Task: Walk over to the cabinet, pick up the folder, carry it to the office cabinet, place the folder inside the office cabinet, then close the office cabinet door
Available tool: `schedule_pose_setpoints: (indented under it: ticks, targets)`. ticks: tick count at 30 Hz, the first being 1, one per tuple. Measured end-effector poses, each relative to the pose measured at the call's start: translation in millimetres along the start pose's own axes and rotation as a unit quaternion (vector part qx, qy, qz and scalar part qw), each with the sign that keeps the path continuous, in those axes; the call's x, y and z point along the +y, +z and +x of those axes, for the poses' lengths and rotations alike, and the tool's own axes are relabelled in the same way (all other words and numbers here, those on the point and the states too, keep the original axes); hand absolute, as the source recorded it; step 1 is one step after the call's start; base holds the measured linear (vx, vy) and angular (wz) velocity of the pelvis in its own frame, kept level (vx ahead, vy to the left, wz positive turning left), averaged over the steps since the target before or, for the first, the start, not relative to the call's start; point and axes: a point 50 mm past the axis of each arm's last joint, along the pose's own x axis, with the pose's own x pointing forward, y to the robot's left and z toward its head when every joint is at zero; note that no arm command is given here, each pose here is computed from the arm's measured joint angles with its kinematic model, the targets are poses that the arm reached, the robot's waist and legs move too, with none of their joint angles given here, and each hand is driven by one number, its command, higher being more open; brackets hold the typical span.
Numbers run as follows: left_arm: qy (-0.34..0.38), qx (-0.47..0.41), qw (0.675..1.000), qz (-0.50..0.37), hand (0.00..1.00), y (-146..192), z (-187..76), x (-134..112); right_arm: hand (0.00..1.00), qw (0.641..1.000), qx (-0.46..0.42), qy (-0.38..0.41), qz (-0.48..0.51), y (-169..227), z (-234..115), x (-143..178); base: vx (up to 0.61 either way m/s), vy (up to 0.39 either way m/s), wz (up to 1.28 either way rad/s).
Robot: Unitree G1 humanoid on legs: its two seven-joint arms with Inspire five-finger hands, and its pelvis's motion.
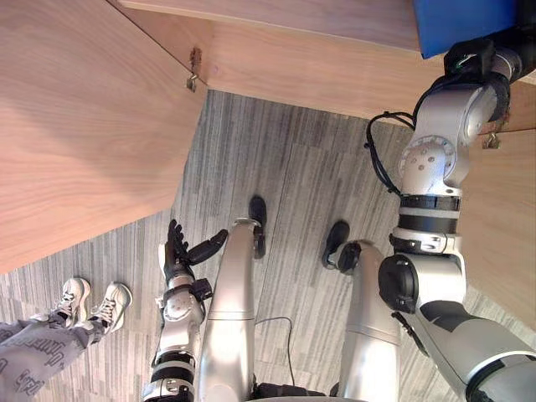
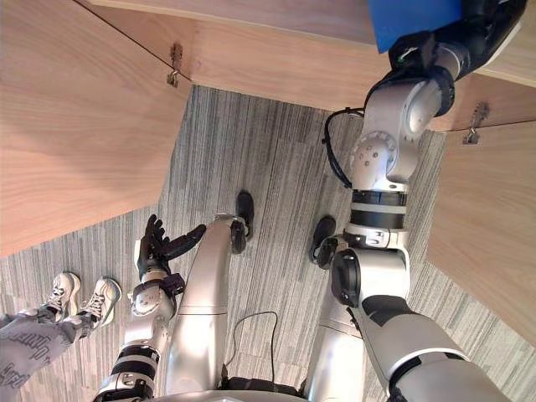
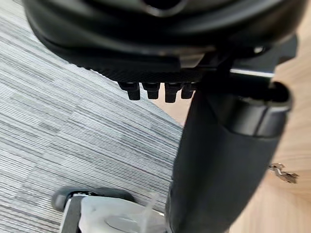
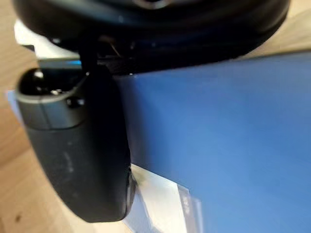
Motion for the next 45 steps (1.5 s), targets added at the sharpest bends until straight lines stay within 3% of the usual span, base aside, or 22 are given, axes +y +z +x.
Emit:
schedule_pose_setpoints:
  ticks: [7,11,21,24,29,32,33,34,37,39,41,45]
  targets:
    - [0.004,0.017,1.0,-0.014,1.0,-5.3,1.1,-0.3,1.0,0.994,0.041,-0.004,0.097,-5.3,6.3,9.7,-0.03,-0.039,0.07]
    - [0.007,0.021,1.0,-0.014,1.0,-6.3,1.3,1.4,1.0,0.994,0.049,-0.001,0.098,-9.5,5.0,10.2,0.0,0.0,0.0]
    - [0.029,0.05,0.998,-0.008,1.0,-17.1,2.4,15.3,1.0,0.996,0.069,0.065,0.002,-29.9,-9.7,11.2,-0.01,-0.01,-0.03]
    - [0.034,0.057,0.998,0.002,1.0,-20.1,2.8,22.6,1.0,0.986,0.08,0.116,-0.084,-39.6,-16.7,9.3,-0.01,-0.011,-0.06]
    - [0.037,0.069,0.997,0.011,1.0,-25.8,2.2,30.7,1.0,0.929,0.072,0.258,-0.257,-44.4,-26.0,7.9,0.0,0.003,-0.07]
    - [0.033,0.081,0.996,0.02,1.0,-31.9,0.0,37.8,1.0,0.873,0.075,0.322,-0.359,-46.5,-31.1,-9.8,0.01,-0.004,-0.05]
    - [0.033,0.086,0.995,0.024,1.0,-34.3,-0.7,41.0,1.0,0.834,0.072,0.355,-0.416,-46.1,-33.6,-18.3,0.01,-0.003,-0.08]
    - [0.034,0.088,0.995,0.026,1.0,-35.6,-1.2,42.9,0.0,0.799,0.069,0.383,-0.459,-45.9,-36.6,-24.4,0.01,0.0,-0.1]
    - [0.033,0.105,0.993,0.044,1.0,-43.2,-3.9,50.9,0.0,0.678,0.062,0.454,-0.575,-52.8,-46.1,-41.5,0.01,0.002,-0.03]
    - [0.03,0.11,0.992,0.048,1.0,-44.6,-3.9,51.9,0.0,0.639,0.058,0.47,-0.606,-57.1,-50.0,-46.3,0.0,0.0,0.0]
    - [0.028,0.118,0.991,0.051,1.0,-45.2,-0.9,50.4,0.0,0.56,0.064,0.506,-0.652,-67.9,-58.5,-53.9,0.0,0.0,0.0]
    - [0.021,0.117,0.992,0.049,1.0,-44.0,0.4,48.8,0.0,0.526,0.086,0.526,-0.663,-75.7,-65.2,-61.8,0.0,-0.003,0.01]
